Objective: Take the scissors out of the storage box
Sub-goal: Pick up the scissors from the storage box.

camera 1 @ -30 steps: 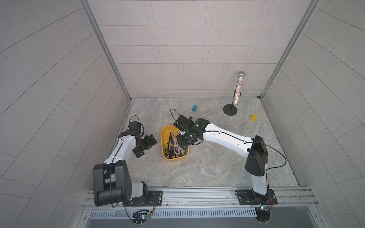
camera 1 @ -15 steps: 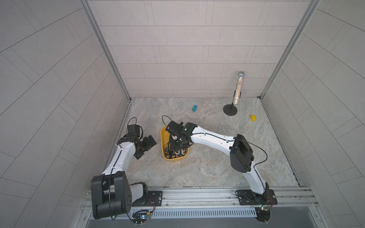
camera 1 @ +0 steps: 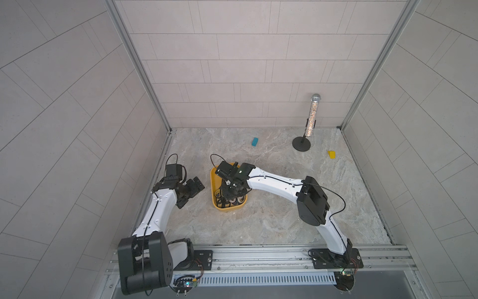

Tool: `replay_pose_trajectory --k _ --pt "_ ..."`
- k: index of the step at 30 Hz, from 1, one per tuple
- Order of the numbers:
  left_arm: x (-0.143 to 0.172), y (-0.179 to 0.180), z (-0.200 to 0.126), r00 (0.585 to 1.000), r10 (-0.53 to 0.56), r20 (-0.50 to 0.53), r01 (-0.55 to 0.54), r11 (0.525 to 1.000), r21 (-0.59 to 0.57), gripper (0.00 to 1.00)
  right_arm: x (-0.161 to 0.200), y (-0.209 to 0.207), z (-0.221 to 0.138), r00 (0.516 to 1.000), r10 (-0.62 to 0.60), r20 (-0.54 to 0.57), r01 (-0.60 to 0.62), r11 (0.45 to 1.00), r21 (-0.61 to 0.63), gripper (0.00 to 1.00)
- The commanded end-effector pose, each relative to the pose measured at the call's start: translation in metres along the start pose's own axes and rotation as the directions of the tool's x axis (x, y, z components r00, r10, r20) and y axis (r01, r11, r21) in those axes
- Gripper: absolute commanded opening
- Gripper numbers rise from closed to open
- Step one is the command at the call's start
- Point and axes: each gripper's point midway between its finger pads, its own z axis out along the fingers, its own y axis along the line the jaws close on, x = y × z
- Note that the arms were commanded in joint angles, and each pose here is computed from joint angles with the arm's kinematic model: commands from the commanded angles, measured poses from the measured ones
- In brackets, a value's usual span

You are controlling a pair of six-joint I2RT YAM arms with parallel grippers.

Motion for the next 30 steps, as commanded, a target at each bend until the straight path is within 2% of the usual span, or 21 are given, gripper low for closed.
replay_pose_trajectory --k 1,6,15,18,30 --pt "0.004 0.004 -0.001 1.000 -0.001 -0.001 0.001 1.000 -0.007 1.00 -0.002 0.001 0.003 1.000 0.006 0.011 -0.006 1.000 0.017 0.27" --pt "0.004 0.004 -0.001 1.000 0.000 -0.003 0.000 1.000 -0.007 1.00 -0.002 0.001 0.008 1.000 0.017 0.005 -0.017 1.000 0.018 0.23" --pt "0.004 0.004 -0.001 1.000 0.005 -0.002 -0.005 1.000 -0.009 1.00 -0.003 0.002 0.003 0.999 0.043 0.015 -0.043 0.999 0.014 0.03" --pt "0.002 0.007 -0.001 1.000 0.004 -0.002 -0.004 1.000 -0.017 1.00 -0.007 0.005 -0.010 0.998 0.053 0.037 -0.053 0.999 -0.001 0.00" --pt "0.006 0.006 0.005 0.999 0.008 -0.042 -0.008 1.000 -0.015 1.00 -0.014 0.013 -0.094 0.990 0.040 0.136 -0.030 0.997 -0.077 0.00"
